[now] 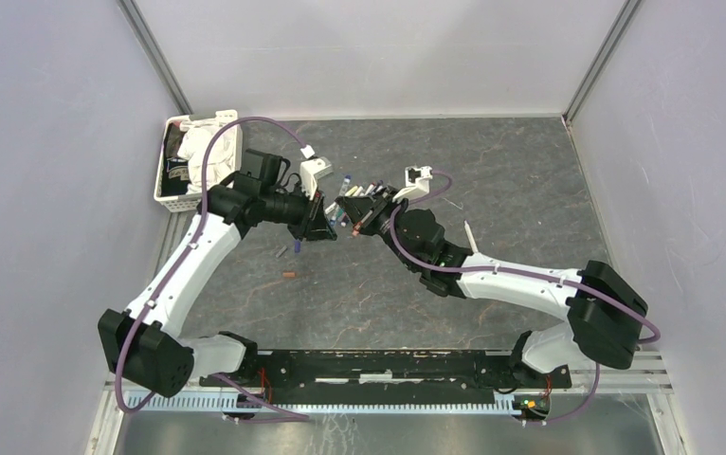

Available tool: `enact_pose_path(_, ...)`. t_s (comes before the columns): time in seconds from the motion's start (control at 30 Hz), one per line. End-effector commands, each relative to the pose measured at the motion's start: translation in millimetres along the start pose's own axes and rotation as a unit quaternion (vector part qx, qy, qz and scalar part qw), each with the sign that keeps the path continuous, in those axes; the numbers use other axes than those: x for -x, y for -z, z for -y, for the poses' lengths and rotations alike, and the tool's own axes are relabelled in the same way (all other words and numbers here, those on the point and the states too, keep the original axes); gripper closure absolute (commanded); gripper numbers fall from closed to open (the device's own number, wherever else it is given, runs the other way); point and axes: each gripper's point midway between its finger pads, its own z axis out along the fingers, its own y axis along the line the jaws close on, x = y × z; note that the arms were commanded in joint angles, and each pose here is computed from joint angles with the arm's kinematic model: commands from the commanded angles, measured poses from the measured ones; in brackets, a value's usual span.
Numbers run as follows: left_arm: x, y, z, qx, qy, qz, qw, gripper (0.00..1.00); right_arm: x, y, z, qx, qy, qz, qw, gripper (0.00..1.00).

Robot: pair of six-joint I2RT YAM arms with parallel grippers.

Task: Open the pen caps
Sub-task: Pick up the pen from the center of the board.

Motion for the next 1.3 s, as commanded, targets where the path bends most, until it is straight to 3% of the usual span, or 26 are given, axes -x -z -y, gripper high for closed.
enact_pose_path(0.0, -5.8, 3.4, -7.0, 0.022, -0.036, -0.012, 0.999, 0.88, 17.5, 7.8, -9.4, 0.006, -0.009, 0.030, 0.999, 1.00)
enact_pose_path(0.1, -13.9, 9.8, -18.2, 0.057, -0.065, -0.031, 0.996, 0.95, 16.9, 11.2, -4.3, -0.006, 0.014, 0.021, 1.000, 0.95)
enact_pose_path(0.23, -22.6, 24.5, -36.5, 0.113, -0.131, -0.059, 0.983, 0.97, 23.1, 11.3, 1.9, -0.017, 0.067, -0.018, 0.997, 0.64)
enact_pose_path(0.4, -49.9, 46.5, -54.9, 0.156, -0.243, -0.125, 0.949, 0.98, 36.8, 7.8, 14.5, 0.022, 0.098, -0.131, 0.986, 0.46)
enact_pose_path(0.6, -79.9, 60.0, -49.0, 0.129, -0.368, -0.170, 0.905, 0.95, 0.2, 13.8, 23.3, 0.083, 0.130, -0.301, 0.941, 0.39)
enact_pose_path(0.7, -88.2, 63.1, -44.9, 0.108, -0.400, -0.192, 0.889, 0.94, -26.9, 22.6, 20.4, 0.122, 0.097, -0.367, 0.917, 0.38)
enact_pose_path(0.97, -107.5, 71.0, -46.8, 0.086, -0.455, -0.251, 0.850, 0.93, -80.8, 38.7, 0.9, 0.176, 0.068, -0.453, 0.872, 0.36)
enact_pose_path(1.27, -109.7, 68.5, -48.5, 0.078, -0.479, -0.270, 0.832, 0.93, -111.2, 42.3, -5.0, 0.188, 0.033, -0.483, 0.855, 0.37)
